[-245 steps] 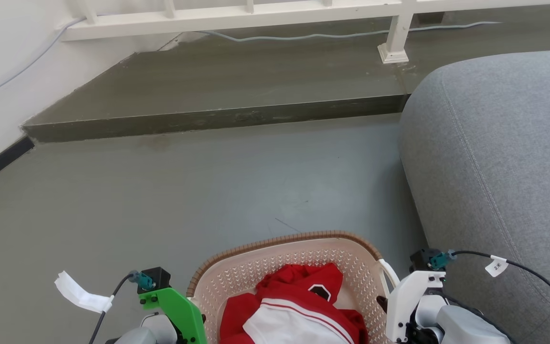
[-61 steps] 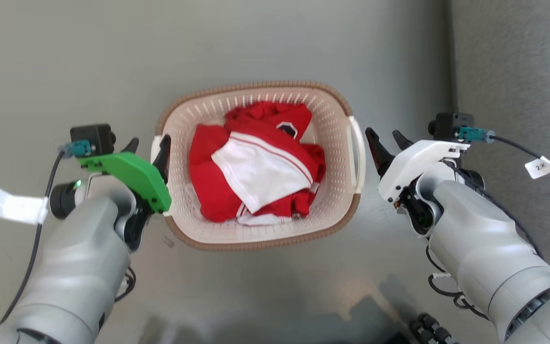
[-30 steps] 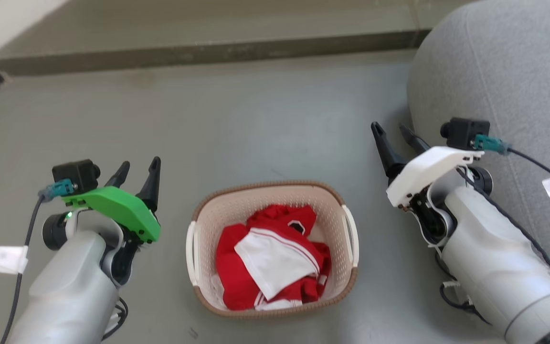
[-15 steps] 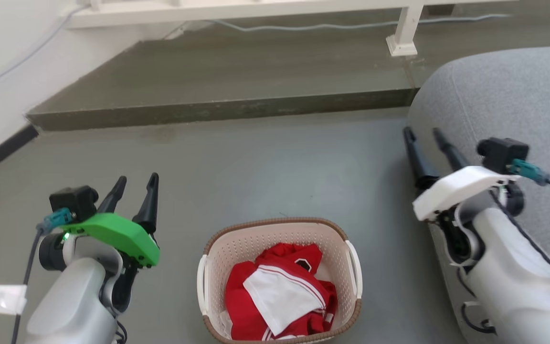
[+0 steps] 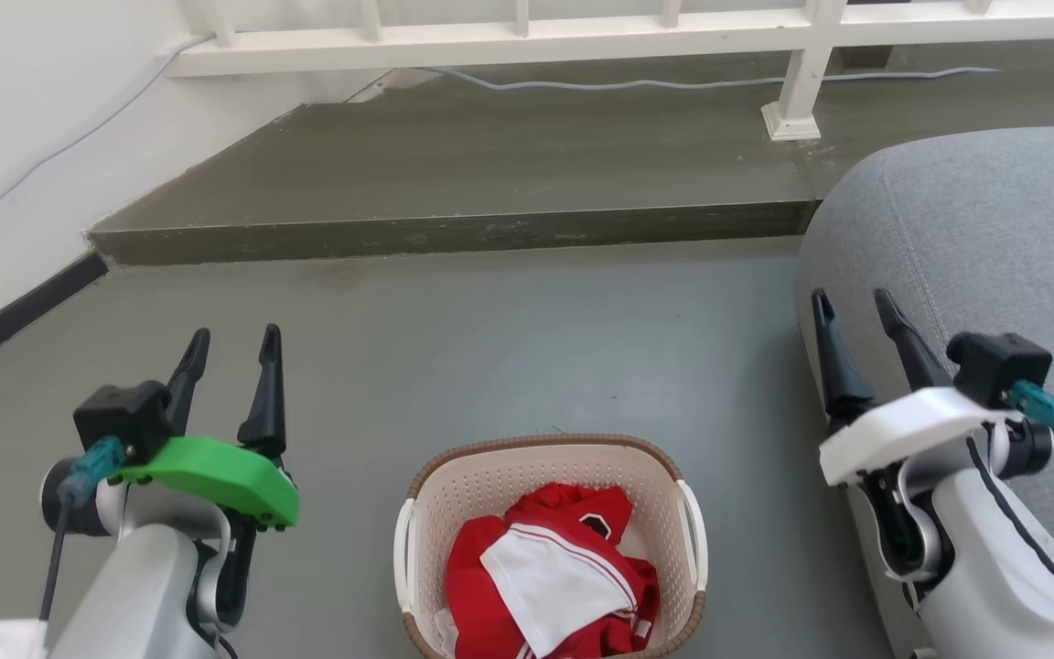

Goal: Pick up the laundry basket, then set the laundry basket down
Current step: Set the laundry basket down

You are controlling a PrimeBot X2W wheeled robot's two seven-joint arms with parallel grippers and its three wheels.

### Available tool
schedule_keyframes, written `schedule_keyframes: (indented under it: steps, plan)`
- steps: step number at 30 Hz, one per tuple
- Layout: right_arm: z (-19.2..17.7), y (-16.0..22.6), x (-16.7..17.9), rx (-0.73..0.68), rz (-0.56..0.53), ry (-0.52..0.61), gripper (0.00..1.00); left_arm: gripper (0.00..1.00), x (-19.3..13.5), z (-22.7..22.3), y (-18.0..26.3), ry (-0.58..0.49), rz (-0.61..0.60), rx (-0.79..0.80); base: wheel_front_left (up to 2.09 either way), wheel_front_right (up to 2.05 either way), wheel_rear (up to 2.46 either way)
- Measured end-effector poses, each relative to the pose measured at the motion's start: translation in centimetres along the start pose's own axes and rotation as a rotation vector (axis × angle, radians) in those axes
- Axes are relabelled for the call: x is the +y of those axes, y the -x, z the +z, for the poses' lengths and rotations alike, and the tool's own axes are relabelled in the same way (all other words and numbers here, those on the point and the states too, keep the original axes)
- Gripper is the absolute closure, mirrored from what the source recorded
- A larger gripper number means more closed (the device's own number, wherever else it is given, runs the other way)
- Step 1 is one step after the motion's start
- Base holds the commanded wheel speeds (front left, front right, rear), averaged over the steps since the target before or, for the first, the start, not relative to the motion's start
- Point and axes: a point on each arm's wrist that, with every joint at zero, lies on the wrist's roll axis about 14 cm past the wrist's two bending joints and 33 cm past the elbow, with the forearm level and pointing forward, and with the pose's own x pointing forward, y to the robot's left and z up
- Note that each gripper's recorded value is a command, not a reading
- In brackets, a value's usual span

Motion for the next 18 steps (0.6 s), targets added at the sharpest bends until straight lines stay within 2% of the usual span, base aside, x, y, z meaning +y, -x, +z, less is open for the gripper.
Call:
schedule_keyframes:
  steps: [9, 18]
  plan:
    - [-0.6, 1.8, -0.6, 0.001, -0.031, 0.009, 0.0, 0.0, -1.2, -0.3, 1.9, 0.021, -0.005, -0.024, 0.0, 0.0, 0.0]
    - [-0.8, 2.8, -1.0, -0.002, -0.055, 0.025, 0.0, 0.0, -1.2, -0.8, 3.3, -0.032, 0.0, -0.02, 0.0, 0.0, 0.0]
